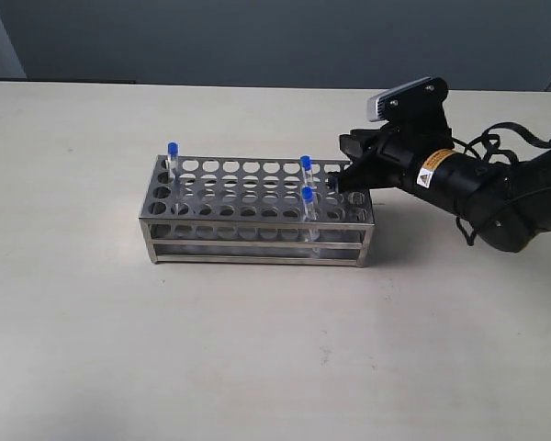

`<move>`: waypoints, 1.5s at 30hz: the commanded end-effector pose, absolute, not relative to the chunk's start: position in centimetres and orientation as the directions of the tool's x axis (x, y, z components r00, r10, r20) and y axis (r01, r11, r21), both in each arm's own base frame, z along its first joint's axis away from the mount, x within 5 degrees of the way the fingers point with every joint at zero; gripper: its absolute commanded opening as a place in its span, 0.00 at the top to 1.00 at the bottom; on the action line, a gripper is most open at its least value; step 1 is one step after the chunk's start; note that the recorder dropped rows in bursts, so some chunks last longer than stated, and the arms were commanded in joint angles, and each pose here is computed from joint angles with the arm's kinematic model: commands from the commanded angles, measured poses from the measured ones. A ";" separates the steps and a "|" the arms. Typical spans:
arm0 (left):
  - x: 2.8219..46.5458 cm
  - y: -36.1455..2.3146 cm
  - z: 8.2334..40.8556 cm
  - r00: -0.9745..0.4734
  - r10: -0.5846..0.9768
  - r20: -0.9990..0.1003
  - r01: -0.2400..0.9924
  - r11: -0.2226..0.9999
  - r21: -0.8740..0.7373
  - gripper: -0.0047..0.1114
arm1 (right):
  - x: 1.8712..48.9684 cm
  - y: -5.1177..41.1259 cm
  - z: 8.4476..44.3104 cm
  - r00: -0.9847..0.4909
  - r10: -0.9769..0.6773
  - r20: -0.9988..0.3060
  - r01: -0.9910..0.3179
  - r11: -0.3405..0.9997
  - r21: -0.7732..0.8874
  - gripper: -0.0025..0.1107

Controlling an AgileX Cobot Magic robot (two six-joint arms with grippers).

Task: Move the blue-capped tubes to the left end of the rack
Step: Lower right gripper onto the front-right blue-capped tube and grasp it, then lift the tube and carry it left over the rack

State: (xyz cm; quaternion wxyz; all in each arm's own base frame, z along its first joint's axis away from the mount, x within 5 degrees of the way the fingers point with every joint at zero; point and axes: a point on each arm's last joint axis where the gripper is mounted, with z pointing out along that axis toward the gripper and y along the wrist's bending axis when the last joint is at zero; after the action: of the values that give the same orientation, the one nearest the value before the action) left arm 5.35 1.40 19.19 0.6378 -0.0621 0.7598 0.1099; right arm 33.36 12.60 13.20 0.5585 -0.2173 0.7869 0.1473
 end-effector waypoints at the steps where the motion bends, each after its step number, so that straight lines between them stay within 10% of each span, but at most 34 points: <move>1: 5.4 1.4 19.1 -0.167 0.042 -0.985 -0.237 0.968 0.082 0.96 | 33.4 12.4 14.5 -0.258 -0.191 -0.947 -0.512 0.858 -0.033 0.98; 27: 5.4 1.4 19.1 -0.167 0.042 -0.985 -0.237 0.968 0.082 0.96 | 29.1 21.3 27.0 0.058 -0.206 -0.977 -0.704 0.685 -0.186 0.98; 45: 5.4 1.4 19.1 -0.167 0.042 -0.985 -0.237 0.968 0.082 0.96 | 32.0 32.0 21.4 0.030 -0.199 -0.979 -0.821 0.554 -0.138 0.98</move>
State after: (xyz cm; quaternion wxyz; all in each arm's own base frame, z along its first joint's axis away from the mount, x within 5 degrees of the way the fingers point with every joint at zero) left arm 5.35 1.40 19.19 0.6378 -0.0621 0.7598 0.1099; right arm 32.04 31.20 21.36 0.5965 -0.3900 0.6555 0.2498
